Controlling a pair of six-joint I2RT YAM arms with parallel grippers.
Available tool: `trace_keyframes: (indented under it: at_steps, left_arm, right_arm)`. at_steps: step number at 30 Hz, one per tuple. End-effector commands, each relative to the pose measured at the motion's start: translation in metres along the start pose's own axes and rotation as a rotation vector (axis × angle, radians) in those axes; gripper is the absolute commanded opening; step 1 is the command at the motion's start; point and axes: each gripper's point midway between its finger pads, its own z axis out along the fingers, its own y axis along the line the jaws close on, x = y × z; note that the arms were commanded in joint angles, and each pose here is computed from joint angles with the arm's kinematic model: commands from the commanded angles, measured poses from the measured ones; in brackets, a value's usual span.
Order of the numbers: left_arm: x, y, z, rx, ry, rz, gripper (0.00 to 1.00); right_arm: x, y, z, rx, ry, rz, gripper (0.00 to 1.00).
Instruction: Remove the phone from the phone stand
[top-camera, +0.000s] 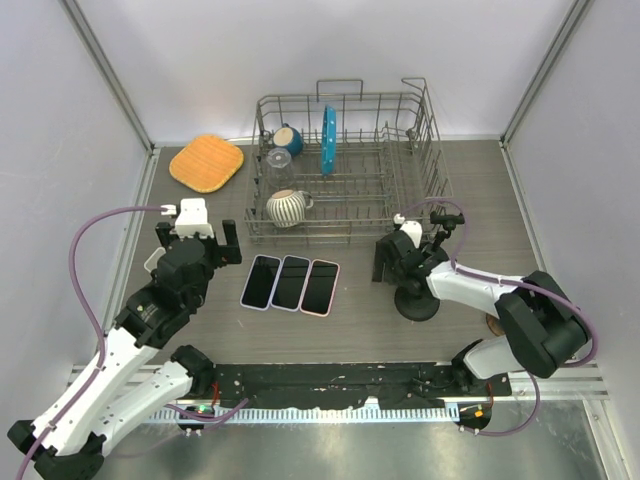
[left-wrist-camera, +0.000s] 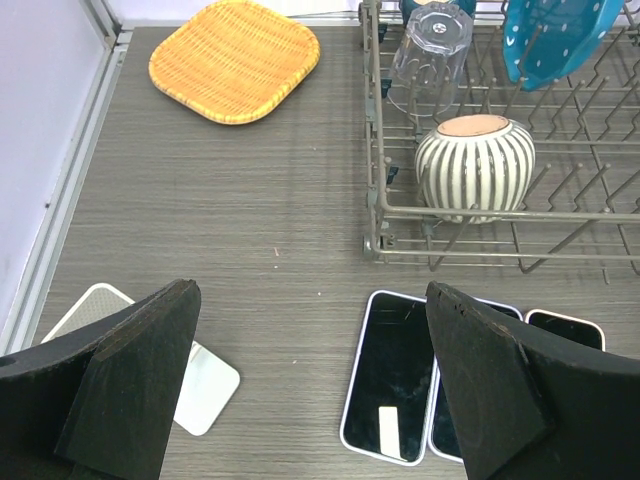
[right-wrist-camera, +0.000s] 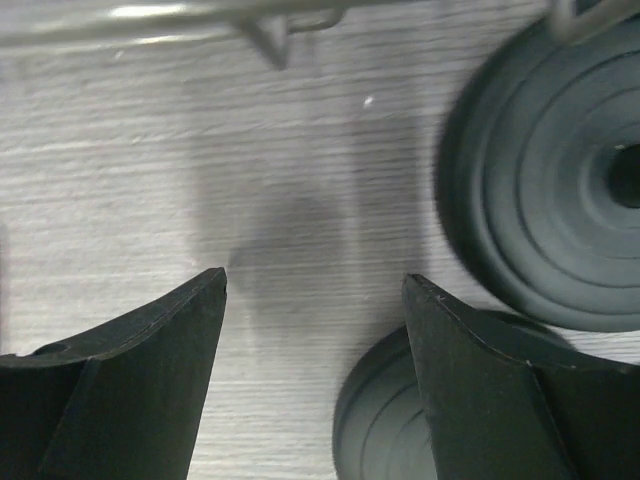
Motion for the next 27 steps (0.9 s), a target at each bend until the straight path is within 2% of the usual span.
trace_keyframes:
  at_steps: [1,8,11,17,23,24,27]
  left_arm:
    - [-0.011,-0.001,0.0,0.007,-0.043,-0.034,1.0]
    - [-0.009,0.001,-0.002,0.006,-0.047,-0.037,1.0]
    - [-0.009,0.001,-0.002,0.009,-0.048,-0.036,1.0]
    - [-0.01,0.002,-0.003,0.009,-0.054,-0.039,1.0]
    - [-0.013,0.002,-0.005,0.014,-0.067,-0.049,1.0]
    - [-0.013,0.002,-0.004,0.013,-0.067,-0.049,1.0]
    - [-0.013,0.002,-0.004,0.014,-0.066,-0.05,1.0]
  right_arm:
    - [0.008,-0.033,0.009,0.066,0.049,0.1,0.77]
    - [-0.012,-0.074,0.015,0.162,0.004,0.243,0.77]
    - [-0.023,-0.078,0.011,0.165,-0.027,0.234,0.76]
    - [-0.037,-0.044,-0.008,-0.051,-0.047,0.181,0.76]
    - [-0.066,-0.009,-0.05,-0.272,-0.146,0.099,0.76]
    - [-0.065,0.005,-0.058,-0.354,-0.131,0.078,0.76]
    - [-0.07,0.021,-0.07,-0.43,-0.133,0.014,0.76]
